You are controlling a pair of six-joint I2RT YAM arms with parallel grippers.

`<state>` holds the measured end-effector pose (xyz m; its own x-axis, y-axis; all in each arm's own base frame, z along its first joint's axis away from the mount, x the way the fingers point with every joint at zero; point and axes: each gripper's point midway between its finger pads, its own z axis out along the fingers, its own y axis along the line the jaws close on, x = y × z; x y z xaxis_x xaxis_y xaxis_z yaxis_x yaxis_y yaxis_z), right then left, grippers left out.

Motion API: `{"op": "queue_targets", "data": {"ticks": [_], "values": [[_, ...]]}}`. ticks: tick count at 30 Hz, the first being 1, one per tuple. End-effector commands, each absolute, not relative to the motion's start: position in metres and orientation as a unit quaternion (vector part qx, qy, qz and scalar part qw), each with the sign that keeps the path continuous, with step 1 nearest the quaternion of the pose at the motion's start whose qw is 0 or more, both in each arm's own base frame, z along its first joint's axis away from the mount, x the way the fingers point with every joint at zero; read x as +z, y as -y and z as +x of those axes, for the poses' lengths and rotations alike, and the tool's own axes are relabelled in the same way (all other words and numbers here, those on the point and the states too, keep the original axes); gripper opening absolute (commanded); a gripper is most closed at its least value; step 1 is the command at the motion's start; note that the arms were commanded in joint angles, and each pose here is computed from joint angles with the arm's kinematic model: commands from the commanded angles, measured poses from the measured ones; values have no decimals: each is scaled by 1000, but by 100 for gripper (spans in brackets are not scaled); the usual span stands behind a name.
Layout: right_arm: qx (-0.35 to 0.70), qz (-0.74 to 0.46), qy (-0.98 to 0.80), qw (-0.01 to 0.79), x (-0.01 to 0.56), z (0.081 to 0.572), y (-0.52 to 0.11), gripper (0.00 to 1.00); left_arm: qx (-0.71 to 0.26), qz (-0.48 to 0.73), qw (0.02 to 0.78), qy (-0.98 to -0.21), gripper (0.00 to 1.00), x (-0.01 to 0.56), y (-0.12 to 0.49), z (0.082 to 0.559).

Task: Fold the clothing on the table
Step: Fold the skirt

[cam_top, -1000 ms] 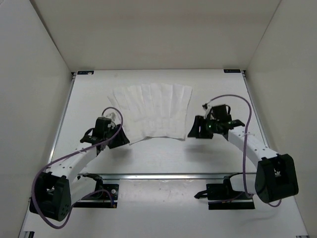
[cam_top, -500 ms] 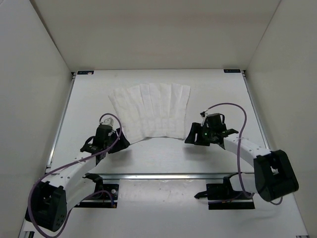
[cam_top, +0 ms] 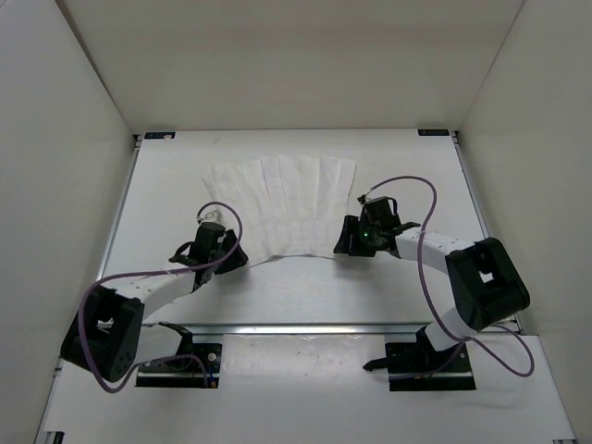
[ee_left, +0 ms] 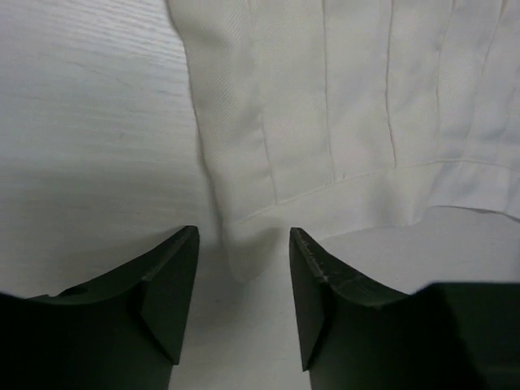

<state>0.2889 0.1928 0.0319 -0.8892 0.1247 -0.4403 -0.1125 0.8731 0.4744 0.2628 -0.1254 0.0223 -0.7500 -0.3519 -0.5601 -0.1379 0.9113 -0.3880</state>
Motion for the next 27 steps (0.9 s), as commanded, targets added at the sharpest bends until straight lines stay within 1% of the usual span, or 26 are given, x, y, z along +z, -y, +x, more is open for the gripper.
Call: {"op": "queue_targets", "data": {"ticks": [1,2,3,4,5,6,7,10,12,14,16,17,18,20,23,24,25,26,27], "values": [[230,9,-944,236,23,291,-190,45,-174,-127,320,-923,57,18,136,266],[234,11,-944,231,20,289,-191,41,-180,-122,322,-921,43,19,141,271],[238,8,-942,235,21,292,-191,32,-178,-120,309,-927,35,13,142,269],[239,8,-943,232,21,294,-190,23,-186,-115,316,-923,20,16,148,276],[241,2,-943,229,19,294,-192,17,-183,-111,317,-924,9,15,148,277],[236,2,-944,229,19,296,-188,9,-184,-105,318,-924,3,16,149,278],[238,0,-944,227,19,298,-187,0,-184,-108,320,-923,0,18,149,282],[243,-2,-944,222,26,290,-185,0,-193,-99,329,-919,0,28,150,281],[253,-12,-941,225,41,281,-187,0,-188,-91,320,-924,0,32,146,270],[261,-25,-937,230,62,263,-188,0,-199,-80,340,-916,0,59,145,266],[276,-37,-929,244,87,251,-187,0,-202,-74,350,-912,0,78,142,260],[282,-37,-925,251,98,243,-181,0,-200,-71,341,-916,0,81,140,253],[296,-39,-917,265,113,238,-181,0,-208,-62,352,-911,0,92,139,250],[303,-32,-918,253,121,217,-173,0,-212,-44,351,-911,0,105,140,233],[313,-30,-915,253,133,190,-163,0,-222,-36,342,-912,0,107,139,209],[311,-28,-917,248,133,178,-159,0,-225,-40,331,-916,0,103,138,200],[321,-32,-912,255,141,170,-159,0,-242,-44,343,-907,0,113,138,196],[325,-28,-914,244,144,156,-158,0,-250,-48,341,-905,0,115,137,187],[328,-27,-912,244,148,152,-156,0,-252,-50,337,-906,0,116,135,181]]}}
